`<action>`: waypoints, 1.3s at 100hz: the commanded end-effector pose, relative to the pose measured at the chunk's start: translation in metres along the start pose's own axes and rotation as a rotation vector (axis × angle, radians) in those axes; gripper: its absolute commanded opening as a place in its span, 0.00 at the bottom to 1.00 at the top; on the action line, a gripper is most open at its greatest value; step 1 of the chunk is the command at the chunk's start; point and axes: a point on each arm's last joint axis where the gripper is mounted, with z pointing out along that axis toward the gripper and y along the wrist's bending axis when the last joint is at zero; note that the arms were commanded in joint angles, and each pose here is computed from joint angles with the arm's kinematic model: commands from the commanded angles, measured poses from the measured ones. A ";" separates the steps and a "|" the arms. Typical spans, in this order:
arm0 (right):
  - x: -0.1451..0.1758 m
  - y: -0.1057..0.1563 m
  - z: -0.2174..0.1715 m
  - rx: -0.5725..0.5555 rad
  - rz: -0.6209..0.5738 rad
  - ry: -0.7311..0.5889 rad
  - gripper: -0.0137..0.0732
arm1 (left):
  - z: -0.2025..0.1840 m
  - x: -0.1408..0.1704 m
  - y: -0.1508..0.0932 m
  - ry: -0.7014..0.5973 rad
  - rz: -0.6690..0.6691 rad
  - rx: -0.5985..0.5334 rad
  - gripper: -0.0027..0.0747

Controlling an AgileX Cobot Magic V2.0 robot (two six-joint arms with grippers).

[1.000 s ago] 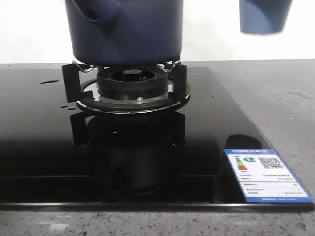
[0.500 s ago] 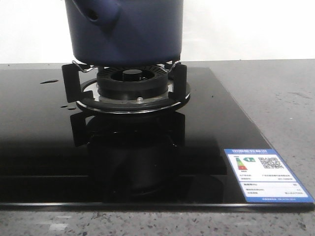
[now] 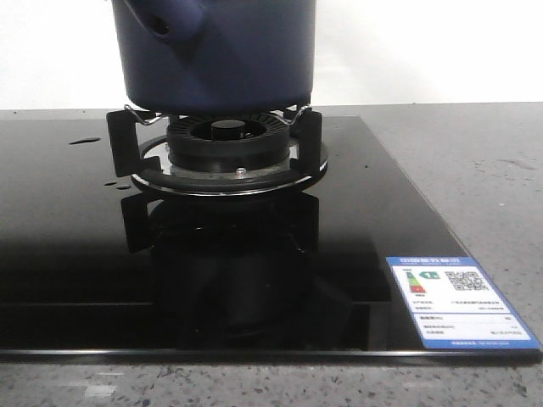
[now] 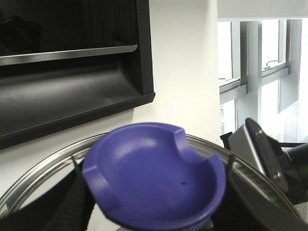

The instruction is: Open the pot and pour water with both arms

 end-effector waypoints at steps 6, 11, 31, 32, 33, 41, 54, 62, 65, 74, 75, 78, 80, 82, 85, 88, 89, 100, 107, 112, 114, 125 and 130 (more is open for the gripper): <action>-0.024 -0.012 -0.012 0.086 -0.102 -0.132 0.59 | -0.008 -0.020 -0.002 -0.079 -0.032 -0.019 0.38; -0.024 -0.010 -0.010 0.089 -0.139 -0.126 0.59 | -0.008 -0.020 -0.002 -0.079 -0.032 -0.019 0.38; -0.021 -0.008 0.000 0.109 -0.256 -0.100 0.59 | -0.008 -0.020 -0.002 -0.079 -0.032 -0.019 0.38; -0.021 -0.008 0.001 0.109 -0.259 -0.098 0.59 | -0.008 -0.020 -0.002 -0.079 -0.032 -0.019 0.38; -0.021 -0.008 0.001 0.110 -0.264 -0.097 0.59 | -0.008 -0.020 -0.002 -0.079 -0.032 -0.019 0.38; -0.020 -0.007 0.003 0.116 -0.292 -0.094 0.59 | -0.008 -0.020 -0.002 -0.079 -0.032 -0.019 0.38; -0.021 -0.009 0.005 0.139 -0.369 -0.096 0.59 | -0.008 -0.020 -0.002 -0.079 -0.032 -0.019 0.38; -0.023 -0.009 0.005 0.155 -0.409 -0.119 0.59 | -0.008 -0.020 -0.002 -0.079 -0.032 -0.019 0.38; -0.024 -0.009 0.004 0.160 -0.426 -0.125 0.59 | -0.008 -0.020 -0.002 -0.079 -0.032 -0.019 0.38; -0.026 -0.010 0.004 0.170 -0.454 -0.142 0.59 | -0.008 -0.020 -0.002 -0.079 -0.032 -0.018 0.38; -0.026 -0.010 0.004 0.172 -0.459 -0.143 0.59 | -0.008 -0.020 -0.002 -0.079 -0.032 -0.018 0.38; -0.026 -0.010 0.004 0.175 -0.469 -0.144 0.59 | -0.008 -0.020 -0.002 -0.079 -0.032 -0.018 0.38; -0.026 -0.010 0.004 0.177 -0.478 -0.146 0.59 | -0.008 -0.020 -0.002 -0.079 -0.032 -0.018 0.38; -0.027 -0.010 0.004 0.180 -0.486 -0.150 0.59 | -0.008 -0.020 -0.002 -0.079 -0.032 -0.018 0.38; -0.027 -0.010 0.004 0.182 -0.498 -0.153 0.59 | -0.008 -0.020 -0.002 -0.079 -0.032 -0.018 0.38; -0.027 -0.009 0.006 0.183 -0.512 -0.157 0.59 | -0.008 -0.020 -0.002 -0.079 -0.032 -0.018 0.38; -0.027 -0.009 0.006 0.186 -0.521 -0.158 0.59 | -0.008 -0.020 -0.002 -0.079 -0.032 -0.018 0.38; -0.026 -0.007 0.013 0.190 -0.593 -0.148 0.59 | -0.008 -0.020 -0.002 -0.079 -0.032 -0.015 0.38; -0.023 -0.005 0.019 0.182 -0.607 -0.136 0.59 | -0.008 -0.019 -0.002 -0.078 -0.032 -0.013 0.38; -0.022 -0.004 0.022 0.178 -0.616 -0.128 0.59 | -0.008 -0.019 -0.002 -0.078 -0.032 -0.011 0.38; -0.021 -0.004 0.023 0.177 -0.619 -0.126 0.59 | -0.008 -0.019 -0.002 -0.078 -0.032 -0.011 0.38; -0.020 -0.003 0.026 0.179 -0.650 -0.121 0.59 | -0.008 -0.019 -0.003 -0.078 -0.032 -0.010 0.38; -0.021 -0.002 0.026 0.182 -0.667 -0.129 0.59 | -0.008 -0.019 -0.003 -0.078 -0.033 -0.010 0.38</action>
